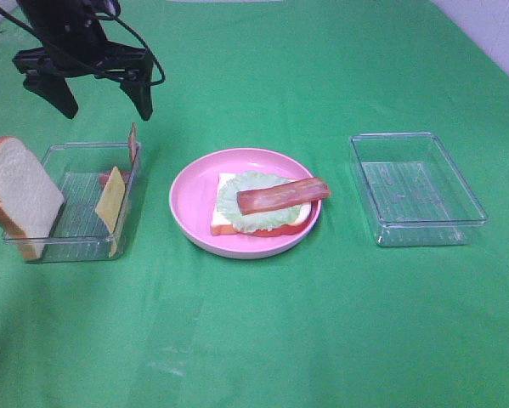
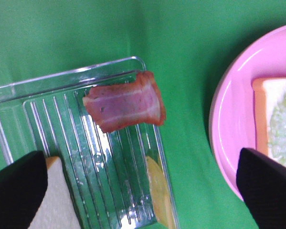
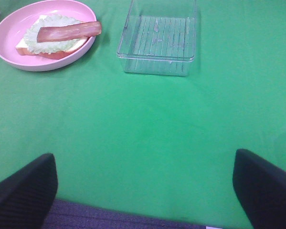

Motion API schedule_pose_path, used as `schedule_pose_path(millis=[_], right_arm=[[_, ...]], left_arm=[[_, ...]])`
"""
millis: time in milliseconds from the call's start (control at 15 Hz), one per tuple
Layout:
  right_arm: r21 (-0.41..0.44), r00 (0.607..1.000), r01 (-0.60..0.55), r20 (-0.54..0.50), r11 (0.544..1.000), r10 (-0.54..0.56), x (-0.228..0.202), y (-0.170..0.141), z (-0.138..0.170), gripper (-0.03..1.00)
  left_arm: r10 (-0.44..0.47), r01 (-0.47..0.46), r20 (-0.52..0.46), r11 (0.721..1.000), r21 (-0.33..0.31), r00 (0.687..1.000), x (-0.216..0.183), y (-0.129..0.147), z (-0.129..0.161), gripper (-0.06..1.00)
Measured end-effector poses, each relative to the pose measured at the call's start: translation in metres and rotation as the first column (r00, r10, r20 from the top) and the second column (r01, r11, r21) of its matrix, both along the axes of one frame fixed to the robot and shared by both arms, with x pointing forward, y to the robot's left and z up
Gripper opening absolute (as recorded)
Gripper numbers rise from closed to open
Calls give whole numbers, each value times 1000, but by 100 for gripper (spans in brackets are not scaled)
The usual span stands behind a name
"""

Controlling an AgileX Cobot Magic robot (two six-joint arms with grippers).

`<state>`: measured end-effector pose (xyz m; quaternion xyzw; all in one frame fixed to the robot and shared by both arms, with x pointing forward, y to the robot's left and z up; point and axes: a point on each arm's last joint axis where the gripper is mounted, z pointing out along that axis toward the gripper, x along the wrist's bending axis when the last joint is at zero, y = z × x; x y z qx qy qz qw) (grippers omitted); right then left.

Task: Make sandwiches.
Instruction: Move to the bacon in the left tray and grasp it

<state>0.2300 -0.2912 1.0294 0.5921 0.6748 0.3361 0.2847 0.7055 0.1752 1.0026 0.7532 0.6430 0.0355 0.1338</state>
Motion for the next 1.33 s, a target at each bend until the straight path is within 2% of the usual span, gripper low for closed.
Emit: schedule_pose_path(millis=[200, 400, 667, 800, 1000, 1200, 1333], right_arm=[[6, 1000, -4, 0, 1000, 4, 0, 1, 0, 96], [7, 1000, -4, 0, 1000, 4, 0, 1, 0, 96], [7, 1000, -4, 0, 1000, 4, 0, 1, 0, 96], [7, 1000, -4, 0, 1000, 4, 0, 1, 0, 96], [7, 1000, -4, 0, 1000, 4, 0, 1, 0, 96], [7, 1000, -4, 0, 1000, 4, 0, 1, 0, 96], [7, 1000, -4, 0, 1000, 4, 0, 1, 0, 96]], left_arm=[[-61, 61, -16, 998, 8, 998, 8, -33, -27, 99], [-55, 56, -49, 998, 14, 997, 10, -36, -44, 99], [-44, 47, -42, 997, 61, 998, 11, -32, -46, 99], [-42, 45, -33, 995, 92, 999, 12, -28, -46, 94], [-39, 42, -33, 995, 92, 999, 12, -28, -46, 85], [-34, 37, -39, 995, 92, 999, 13, -28, -48, 69], [-28, 31, -41, 995, 91, 999, 13, -28, -49, 64]])
